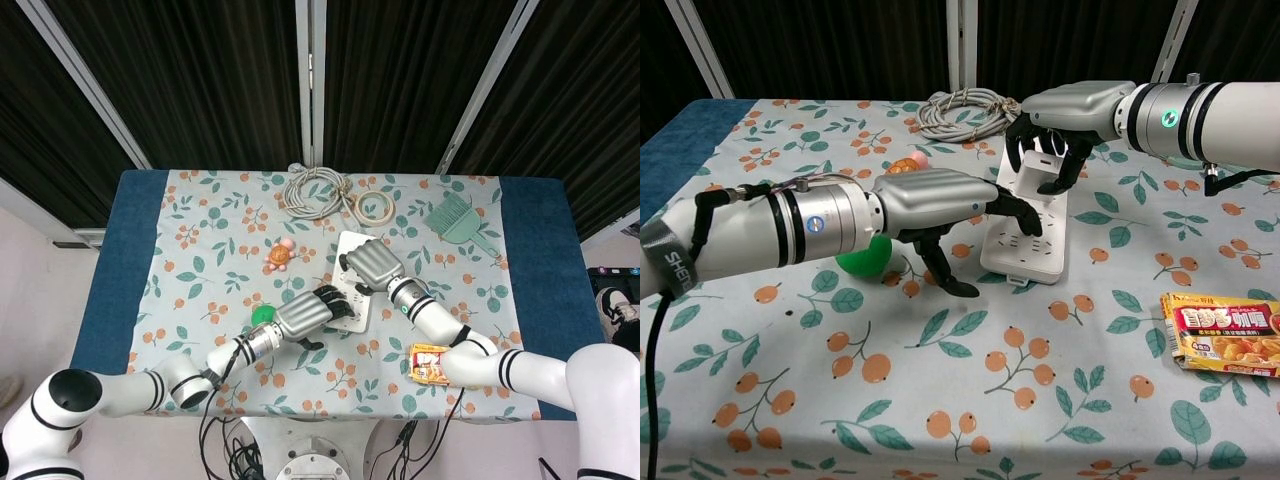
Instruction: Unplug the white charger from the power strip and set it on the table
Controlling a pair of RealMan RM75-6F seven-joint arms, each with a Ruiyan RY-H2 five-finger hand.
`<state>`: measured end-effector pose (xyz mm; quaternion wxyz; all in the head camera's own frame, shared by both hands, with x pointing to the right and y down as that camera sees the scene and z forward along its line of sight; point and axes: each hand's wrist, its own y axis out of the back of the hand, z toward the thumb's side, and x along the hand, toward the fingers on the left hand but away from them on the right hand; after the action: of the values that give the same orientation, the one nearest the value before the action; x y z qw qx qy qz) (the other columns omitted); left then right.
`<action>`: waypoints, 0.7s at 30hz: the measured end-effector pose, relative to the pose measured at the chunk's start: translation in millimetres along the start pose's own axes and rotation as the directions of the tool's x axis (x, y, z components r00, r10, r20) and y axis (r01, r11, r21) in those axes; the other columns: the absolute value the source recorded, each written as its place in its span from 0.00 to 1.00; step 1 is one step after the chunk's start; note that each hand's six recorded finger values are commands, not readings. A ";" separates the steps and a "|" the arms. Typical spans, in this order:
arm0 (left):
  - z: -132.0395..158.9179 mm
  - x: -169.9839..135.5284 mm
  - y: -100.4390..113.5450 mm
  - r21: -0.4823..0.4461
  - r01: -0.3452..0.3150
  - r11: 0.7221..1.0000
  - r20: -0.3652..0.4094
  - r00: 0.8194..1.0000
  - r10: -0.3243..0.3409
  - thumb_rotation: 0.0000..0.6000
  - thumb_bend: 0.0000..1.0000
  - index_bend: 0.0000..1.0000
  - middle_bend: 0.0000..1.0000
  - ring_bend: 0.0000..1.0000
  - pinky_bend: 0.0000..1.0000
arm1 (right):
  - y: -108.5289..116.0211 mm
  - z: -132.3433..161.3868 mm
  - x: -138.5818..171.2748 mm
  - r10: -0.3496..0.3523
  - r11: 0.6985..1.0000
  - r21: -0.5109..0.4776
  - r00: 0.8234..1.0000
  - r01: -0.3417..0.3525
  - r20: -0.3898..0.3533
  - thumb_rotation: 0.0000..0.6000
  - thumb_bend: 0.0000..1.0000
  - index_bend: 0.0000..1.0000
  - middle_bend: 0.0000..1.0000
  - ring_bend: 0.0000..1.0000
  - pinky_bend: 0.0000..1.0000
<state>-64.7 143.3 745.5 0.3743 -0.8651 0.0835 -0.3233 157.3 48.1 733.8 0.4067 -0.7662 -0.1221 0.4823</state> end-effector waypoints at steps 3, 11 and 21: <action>-0.2 -0.3 0.4 -0.001 0.000 1.000 -0.001 1.000 0.000 1.00 0.20 0.19 0.21 0.10 0.11 | 0.3 -1.0 1.8 -0.001 1.000 0.010 1.000 0.001 -0.003 1.00 0.39 1.00 0.80 0.47 0.40; -0.7 -0.8 1.2 -0.004 0.001 1.000 -0.003 1.000 -0.001 1.00 0.20 0.19 0.21 0.10 0.11 | 1.0 -8.2 6.0 -0.007 1.000 0.006 1.000 0.007 0.008 1.00 0.40 1.00 0.80 0.47 0.40; 0.8 -0.5 2.8 -0.002 -0.002 1.000 0.001 1.000 0.002 1.00 0.20 0.19 0.21 0.10 0.11 | 7.4 -8.3 7.6 -0.030 0.999 -0.036 1.000 0.030 -0.001 1.00 0.40 1.00 0.80 0.47 0.40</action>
<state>-64.3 142.1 742.8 0.3739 -0.8655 0.0846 -0.3225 166.5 43.6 725.2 0.4000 -0.7719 -0.1421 0.4732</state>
